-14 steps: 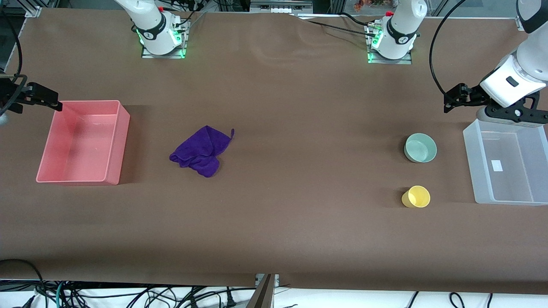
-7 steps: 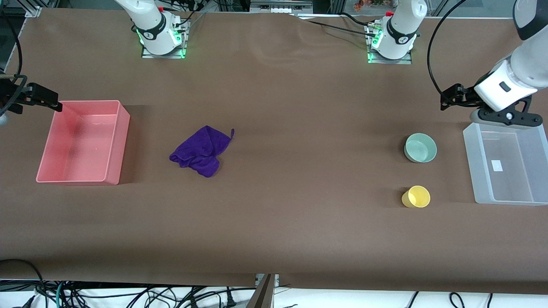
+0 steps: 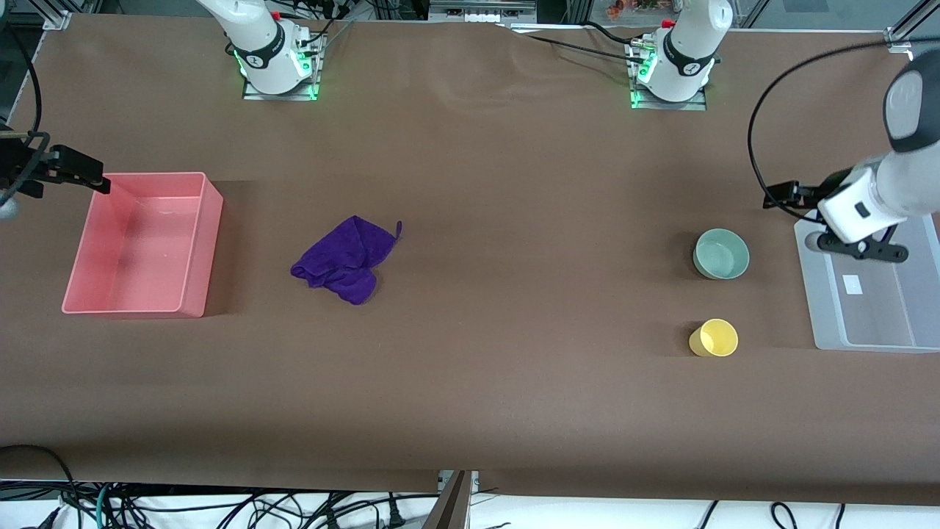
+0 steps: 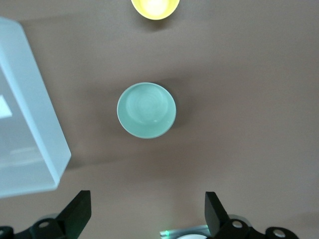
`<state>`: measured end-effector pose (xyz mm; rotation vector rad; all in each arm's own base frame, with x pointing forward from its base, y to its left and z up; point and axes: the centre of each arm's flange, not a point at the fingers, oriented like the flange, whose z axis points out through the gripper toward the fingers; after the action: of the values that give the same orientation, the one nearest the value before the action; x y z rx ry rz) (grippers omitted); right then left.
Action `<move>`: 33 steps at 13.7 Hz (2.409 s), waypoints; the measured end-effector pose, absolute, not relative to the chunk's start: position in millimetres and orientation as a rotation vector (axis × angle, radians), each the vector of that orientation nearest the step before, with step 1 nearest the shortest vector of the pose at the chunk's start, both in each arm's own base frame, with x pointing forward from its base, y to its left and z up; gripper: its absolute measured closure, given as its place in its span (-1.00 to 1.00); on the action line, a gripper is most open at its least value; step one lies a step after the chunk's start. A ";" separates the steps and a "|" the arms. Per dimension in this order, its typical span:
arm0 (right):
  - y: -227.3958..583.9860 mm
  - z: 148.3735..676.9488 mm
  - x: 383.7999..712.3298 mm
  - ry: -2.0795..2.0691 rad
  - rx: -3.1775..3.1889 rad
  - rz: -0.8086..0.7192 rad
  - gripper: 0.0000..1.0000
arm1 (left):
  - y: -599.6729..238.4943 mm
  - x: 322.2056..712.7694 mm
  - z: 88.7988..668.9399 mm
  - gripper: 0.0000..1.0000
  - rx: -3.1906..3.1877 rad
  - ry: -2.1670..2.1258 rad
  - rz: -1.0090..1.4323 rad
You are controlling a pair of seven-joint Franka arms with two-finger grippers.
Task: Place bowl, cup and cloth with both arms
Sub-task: 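Grasp the green bowl with the left gripper while the right gripper reaches the cloth, then place the bowl in the clear bin while the right gripper drops the cloth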
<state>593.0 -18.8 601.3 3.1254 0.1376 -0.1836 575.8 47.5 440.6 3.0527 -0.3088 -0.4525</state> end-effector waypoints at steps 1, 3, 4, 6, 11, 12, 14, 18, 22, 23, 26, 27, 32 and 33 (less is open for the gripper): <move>-14.8 594.2 596.6 0.149 3.124 -0.198 -1.00 | 57.4 578.6 421.7 -1.00 3.046 -0.356 -0.421; -3.8 561.4 607.4 0.179 3.120 -0.258 -1.00 | 70.8 578.2 384.9 -1.00 3.048 -0.453 -0.335; 2.3 532.3 615.3 0.195 3.117 -0.285 -1.00 | 74.7 575.8 365.9 -1.00 3.062 -0.503 -0.285; 22.6 465.4 627.7 0.246 3.115 -0.300 -1.00 | 76.2 569.0 327.2 -1.00 3.079 -0.602 -0.186; 85.3 353.7 610.1 0.209 3.115 -0.271 -1.00 | 95.4 558.9 226.8 -0.98 3.046 -0.752 -0.116; 96.9 334.4 601.2 0.172 3.120 -0.262 -1.00 | 97.2 558.7 211.1 -0.91 3.038 -0.775 -0.112; 117.0 299.3 582.1 0.132 3.130 -0.234 -1.00 | 95.8 556.6 191.6 -0.46 3.020 -0.802 -0.132; 124.1 244.9 559.3 0.081 3.149 -0.169 -1.00 | 95.0 557.8 189.8 0.37 3.013 -0.822 -0.132; 143.1 208.1 553.1 0.033 3.168 -0.157 -1.00 | 94.7 560.3 200.9 0.93 3.000 -0.847 -0.150; 147.0 198.8 552.4 0.032 3.173 -0.148 -1.00 | 96.0 561.0 209.8 0.93 2.994 -0.847 -0.173; 158.4 174.0 548.1 -0.004 3.179 -0.143 -1.00 | 108.5 569.1 268.4 0.94 2.962 -0.862 -0.264; 161.7 168.6 546.7 -0.004 3.181 -0.143 -0.85 | 118.3 574.1 295.5 0.94 2.948 -0.879 -0.283; 162.9 179.3 550.9 -0.008 3.185 -0.112 0.26 | 242.1 582.2 382.6 0.94 2.936 -0.968 -0.193; 164.7 181.3 552.5 -0.004 3.186 -0.107 0.52 | 273.0 578.6 380.0 0.94 2.927 -0.991 -0.182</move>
<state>552.5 164.7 181.3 3.1861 -0.0037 -0.1071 578.6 273.0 380.0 2.9273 -0.9905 -0.1825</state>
